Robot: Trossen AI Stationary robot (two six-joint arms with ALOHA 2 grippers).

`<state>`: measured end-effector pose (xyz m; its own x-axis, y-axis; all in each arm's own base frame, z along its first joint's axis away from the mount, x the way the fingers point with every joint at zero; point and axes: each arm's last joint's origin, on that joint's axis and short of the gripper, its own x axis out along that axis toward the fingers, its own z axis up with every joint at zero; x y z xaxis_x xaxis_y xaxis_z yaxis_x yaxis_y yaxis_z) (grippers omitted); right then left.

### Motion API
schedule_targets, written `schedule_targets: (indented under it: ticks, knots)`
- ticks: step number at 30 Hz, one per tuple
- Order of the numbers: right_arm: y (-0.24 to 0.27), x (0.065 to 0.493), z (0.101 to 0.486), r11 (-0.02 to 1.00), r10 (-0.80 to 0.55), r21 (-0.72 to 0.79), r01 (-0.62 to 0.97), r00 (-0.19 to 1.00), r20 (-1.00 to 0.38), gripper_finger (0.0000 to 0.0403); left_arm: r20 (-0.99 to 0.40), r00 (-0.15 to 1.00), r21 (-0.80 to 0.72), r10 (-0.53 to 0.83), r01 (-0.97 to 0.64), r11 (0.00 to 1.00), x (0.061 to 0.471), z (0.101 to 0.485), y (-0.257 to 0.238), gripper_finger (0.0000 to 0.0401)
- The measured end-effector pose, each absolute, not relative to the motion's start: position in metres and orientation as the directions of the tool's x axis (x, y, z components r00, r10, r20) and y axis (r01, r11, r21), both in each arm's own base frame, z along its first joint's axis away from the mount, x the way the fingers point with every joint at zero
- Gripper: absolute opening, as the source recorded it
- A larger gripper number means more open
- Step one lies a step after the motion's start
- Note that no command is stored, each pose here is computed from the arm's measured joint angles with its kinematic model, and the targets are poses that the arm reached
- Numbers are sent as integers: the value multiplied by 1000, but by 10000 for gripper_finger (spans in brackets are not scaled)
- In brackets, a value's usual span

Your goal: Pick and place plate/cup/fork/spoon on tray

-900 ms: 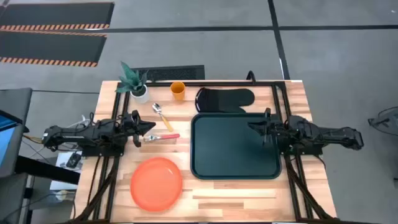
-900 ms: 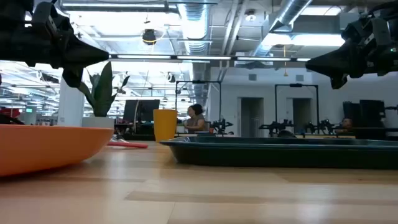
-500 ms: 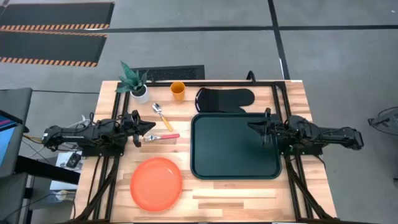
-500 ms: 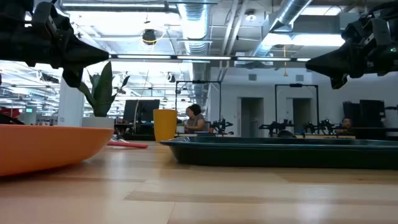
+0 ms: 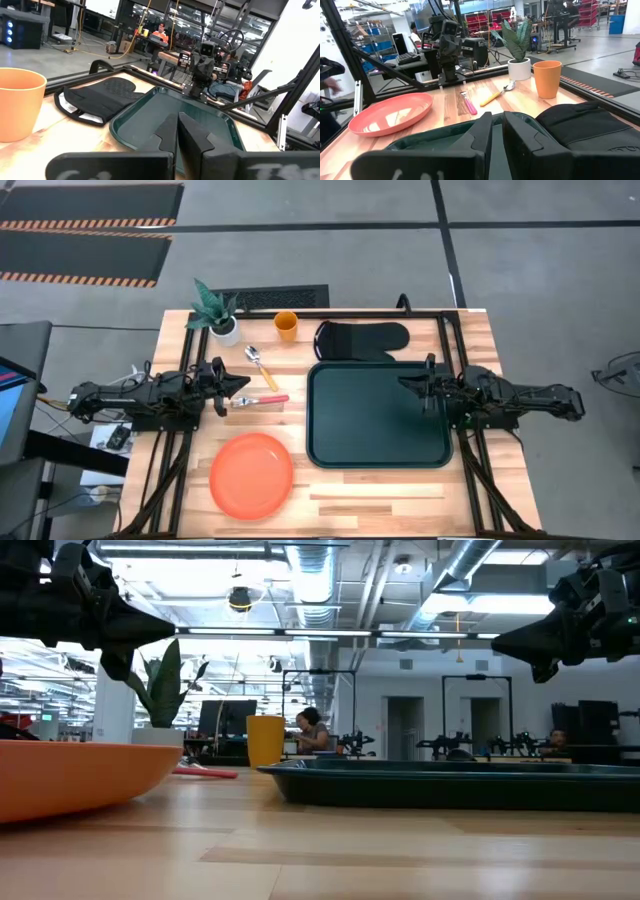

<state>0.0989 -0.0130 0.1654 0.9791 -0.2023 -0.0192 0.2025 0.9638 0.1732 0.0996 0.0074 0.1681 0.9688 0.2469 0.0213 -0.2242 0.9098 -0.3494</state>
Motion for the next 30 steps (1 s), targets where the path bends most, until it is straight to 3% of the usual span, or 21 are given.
schedule_targets:
  ticks: [25, 30]
  knots:
    - [-13, 99, 165, 964, -202, 174, 203, 979, -19, 72, 20, 968, -350, 252, -229, 908, 100, 168, 8, 0]
    - [-13, 99, 165, 964, -202, 173, 202, 979, -19, 72, 17, 977, -478, 215, -181, 859, 100, 168, 6, 0]
